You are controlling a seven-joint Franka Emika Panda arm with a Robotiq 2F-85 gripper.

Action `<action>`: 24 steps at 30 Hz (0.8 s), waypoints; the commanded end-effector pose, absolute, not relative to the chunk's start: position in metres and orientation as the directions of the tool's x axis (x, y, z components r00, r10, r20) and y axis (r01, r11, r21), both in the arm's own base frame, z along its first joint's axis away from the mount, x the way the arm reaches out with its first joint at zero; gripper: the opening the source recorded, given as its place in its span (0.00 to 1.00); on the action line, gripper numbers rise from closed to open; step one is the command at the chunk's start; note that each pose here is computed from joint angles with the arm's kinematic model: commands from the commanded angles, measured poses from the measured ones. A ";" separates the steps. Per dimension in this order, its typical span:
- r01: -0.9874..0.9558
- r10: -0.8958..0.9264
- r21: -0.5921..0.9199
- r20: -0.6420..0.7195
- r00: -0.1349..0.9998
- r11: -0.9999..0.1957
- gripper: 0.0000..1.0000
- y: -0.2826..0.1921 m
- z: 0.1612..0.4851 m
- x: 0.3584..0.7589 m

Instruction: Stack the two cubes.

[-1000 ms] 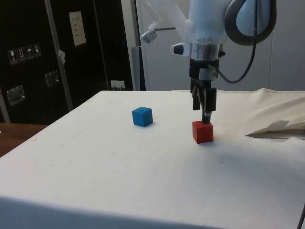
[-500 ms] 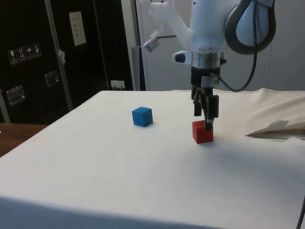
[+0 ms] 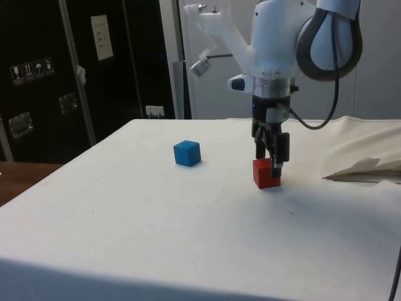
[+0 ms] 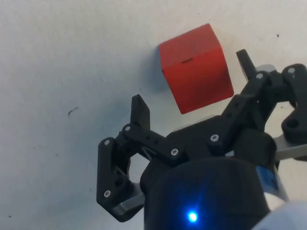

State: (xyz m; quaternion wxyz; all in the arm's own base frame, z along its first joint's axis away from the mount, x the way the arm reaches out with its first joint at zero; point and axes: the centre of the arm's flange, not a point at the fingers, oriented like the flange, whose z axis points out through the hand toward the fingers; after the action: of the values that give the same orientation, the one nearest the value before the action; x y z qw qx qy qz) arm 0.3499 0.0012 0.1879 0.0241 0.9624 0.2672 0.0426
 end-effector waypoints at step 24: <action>0.541 0.545 0.070 0.057 0.837 -0.838 0.58 -0.004 0.168 0.349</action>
State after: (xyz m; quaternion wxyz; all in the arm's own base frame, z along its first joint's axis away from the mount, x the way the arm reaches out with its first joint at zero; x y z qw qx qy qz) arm 0.3487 -0.0045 0.1675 0.0256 0.9579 0.2835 0.0371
